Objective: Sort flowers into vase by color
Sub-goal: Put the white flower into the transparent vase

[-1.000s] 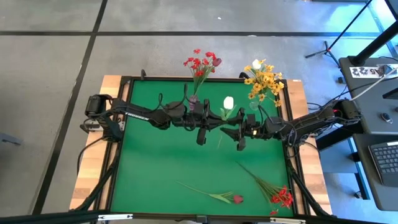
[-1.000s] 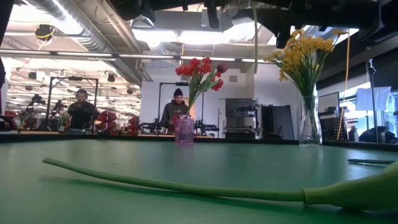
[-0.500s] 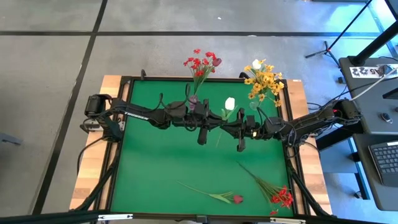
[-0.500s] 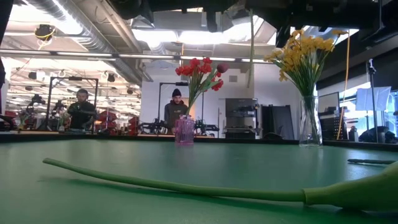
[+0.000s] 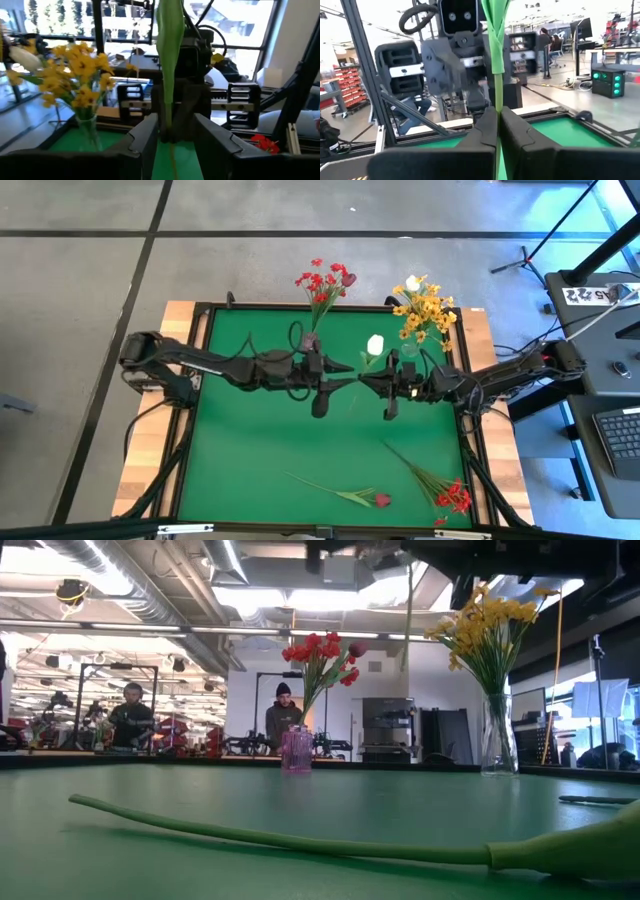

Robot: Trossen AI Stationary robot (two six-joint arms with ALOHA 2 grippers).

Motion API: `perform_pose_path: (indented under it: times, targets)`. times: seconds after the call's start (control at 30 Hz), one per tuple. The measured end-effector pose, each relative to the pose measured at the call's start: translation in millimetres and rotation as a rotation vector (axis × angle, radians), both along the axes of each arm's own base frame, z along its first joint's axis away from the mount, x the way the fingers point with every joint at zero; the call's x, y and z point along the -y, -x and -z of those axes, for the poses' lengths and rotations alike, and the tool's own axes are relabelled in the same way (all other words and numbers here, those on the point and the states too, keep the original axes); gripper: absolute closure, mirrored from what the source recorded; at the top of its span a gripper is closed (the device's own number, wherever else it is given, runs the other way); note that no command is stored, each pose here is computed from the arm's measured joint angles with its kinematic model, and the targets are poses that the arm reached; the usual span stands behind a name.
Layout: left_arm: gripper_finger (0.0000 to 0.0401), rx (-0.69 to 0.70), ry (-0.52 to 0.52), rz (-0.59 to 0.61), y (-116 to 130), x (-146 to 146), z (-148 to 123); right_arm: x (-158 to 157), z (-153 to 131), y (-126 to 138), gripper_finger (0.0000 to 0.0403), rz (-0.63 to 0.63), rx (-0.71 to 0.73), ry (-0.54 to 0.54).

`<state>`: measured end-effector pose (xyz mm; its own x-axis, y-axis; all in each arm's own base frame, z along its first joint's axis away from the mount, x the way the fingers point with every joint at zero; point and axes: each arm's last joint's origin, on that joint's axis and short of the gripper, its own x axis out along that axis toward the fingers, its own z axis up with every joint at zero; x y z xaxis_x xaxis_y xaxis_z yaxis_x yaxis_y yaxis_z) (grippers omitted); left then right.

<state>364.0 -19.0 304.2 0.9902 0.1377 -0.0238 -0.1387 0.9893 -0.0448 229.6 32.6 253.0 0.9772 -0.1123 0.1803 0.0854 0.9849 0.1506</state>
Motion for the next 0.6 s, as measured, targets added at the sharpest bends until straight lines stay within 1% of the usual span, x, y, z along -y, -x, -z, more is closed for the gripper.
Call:
perform_pose_path:
  times: [0.1, 0.17, 0.3, 0.37, 0.47, 0.53, 0.6]
  targets:
    - [0.0283, -0.011, 0.0, -0.014, 15.1, 5.4, -15.5, 2.8, -3.8, 7.0, 0.04, 0.054, -0.028, 0.0]
    - [0.0282, -0.005, 0.018, -0.02, 25.7, 9.7, -26.1, 5.0, -5.4, 12.5, 0.0399, 0.101, -0.057, -0.002]
    - [0.0282, -0.061, 0.013, -0.028, 47.5, 15.6, -38.9, 9.2, -10.0, 26.6, 0.0399, 0.164, -0.108, -0.002]
    - [0.0282, -0.106, 0.005, -0.043, 57.0, 18.4, -41.1, 11.5, -10.9, 35.1, 0.0399, 0.193, -0.145, -0.023]
    - [0.0282, -0.194, 0.006, -0.072, 68.5, 20.6, -39.1, 15.3, -3.1, 46.6, 0.0399, 0.266, -0.26, -0.063]
    - [0.0284, -0.241, 0.007, -0.086, 71.9, 21.5, -35.6, 17.9, 3.0, 53.2, 0.0399, 0.322, -0.33, -0.078]
    - [0.029, -0.261, 0.008, -0.102, 72.9, 22.4, -33.3, 19.8, 3.9, 59.6, 0.0399, 0.359, -0.348, -0.099]
